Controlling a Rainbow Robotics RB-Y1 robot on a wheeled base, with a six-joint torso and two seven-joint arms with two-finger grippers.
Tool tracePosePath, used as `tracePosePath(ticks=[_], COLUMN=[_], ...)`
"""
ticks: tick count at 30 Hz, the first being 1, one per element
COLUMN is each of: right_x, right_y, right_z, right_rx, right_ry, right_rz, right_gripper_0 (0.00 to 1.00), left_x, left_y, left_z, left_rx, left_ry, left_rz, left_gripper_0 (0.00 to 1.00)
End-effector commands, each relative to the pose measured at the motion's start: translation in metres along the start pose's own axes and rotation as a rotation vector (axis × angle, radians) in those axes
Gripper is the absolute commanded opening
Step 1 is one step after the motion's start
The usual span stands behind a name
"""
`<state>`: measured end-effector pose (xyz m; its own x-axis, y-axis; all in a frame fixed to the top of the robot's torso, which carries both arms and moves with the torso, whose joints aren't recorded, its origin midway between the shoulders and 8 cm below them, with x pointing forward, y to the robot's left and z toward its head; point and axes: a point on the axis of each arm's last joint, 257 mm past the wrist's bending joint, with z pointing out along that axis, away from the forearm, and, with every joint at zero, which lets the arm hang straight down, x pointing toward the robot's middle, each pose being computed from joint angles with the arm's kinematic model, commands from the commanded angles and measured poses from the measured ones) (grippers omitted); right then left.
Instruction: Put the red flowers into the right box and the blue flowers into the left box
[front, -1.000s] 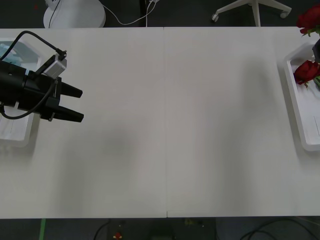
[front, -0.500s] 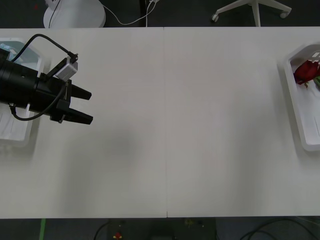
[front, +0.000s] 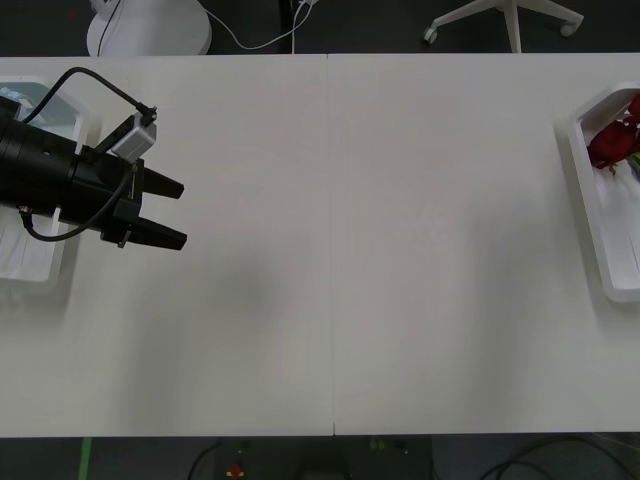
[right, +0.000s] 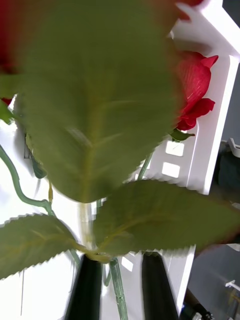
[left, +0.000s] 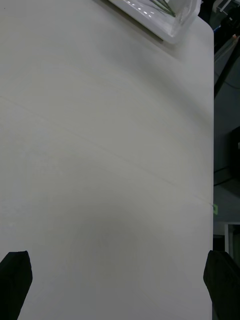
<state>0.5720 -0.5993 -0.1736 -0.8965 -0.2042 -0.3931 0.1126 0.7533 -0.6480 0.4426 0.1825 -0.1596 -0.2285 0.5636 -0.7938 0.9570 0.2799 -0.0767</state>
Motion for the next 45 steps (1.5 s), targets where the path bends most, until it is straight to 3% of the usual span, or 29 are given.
tracePosePath(ticks=[1, 6, 13, 22, 28, 35, 43, 45], right_x=[-0.01, -0.011, -0.021, -0.06, -0.077, -0.048, -0.004, -0.003], right_y=[-0.004, -0.01, -0.024, 0.014, 0.09, 0.155, 0.199, 0.205], right_z=[-0.005, -0.007, -0.024, -0.117, -0.188, -0.24, -0.265, -0.268], right_rx=[-0.045, -0.075, -0.171, -0.43, -0.676, -0.83, -0.996, -1.02], right_ry=[-0.027, -0.035, -0.068, -0.188, -0.402, -0.589, -0.779, -0.788], right_rz=[0.051, 0.076, 0.053, -0.18, -0.4, -0.667, -0.881, -0.866], right_gripper_0=[0.64, 0.75, 0.81, 0.81, 0.81, 0.81, 0.81, 0.81], left_x=[-0.026, -0.026, -0.026, -0.026, -0.026, -0.026, -0.026, -0.026], left_y=[0.003, 0.003, 0.003, 0.003, 0.003, 0.003, 0.003, 0.003], left_z=[-0.009, -0.009, -0.009, -0.009, -0.009, -0.009, -0.009, -0.009], left_rx=[-0.016, -0.016, -0.016, -0.016, -0.016, -0.016, -0.016, -0.016], left_ry=[-0.015, -0.015, -0.015, -0.015, -0.015, -0.015, -0.015, -0.015], left_rz=[0.102, 0.102, 0.102, 0.102, 0.102, 0.102, 0.102, 0.102], left_gripper_0=[1.0, 1.0, 1.0, 1.0, 1.0, 1.0, 1.0, 1.0])
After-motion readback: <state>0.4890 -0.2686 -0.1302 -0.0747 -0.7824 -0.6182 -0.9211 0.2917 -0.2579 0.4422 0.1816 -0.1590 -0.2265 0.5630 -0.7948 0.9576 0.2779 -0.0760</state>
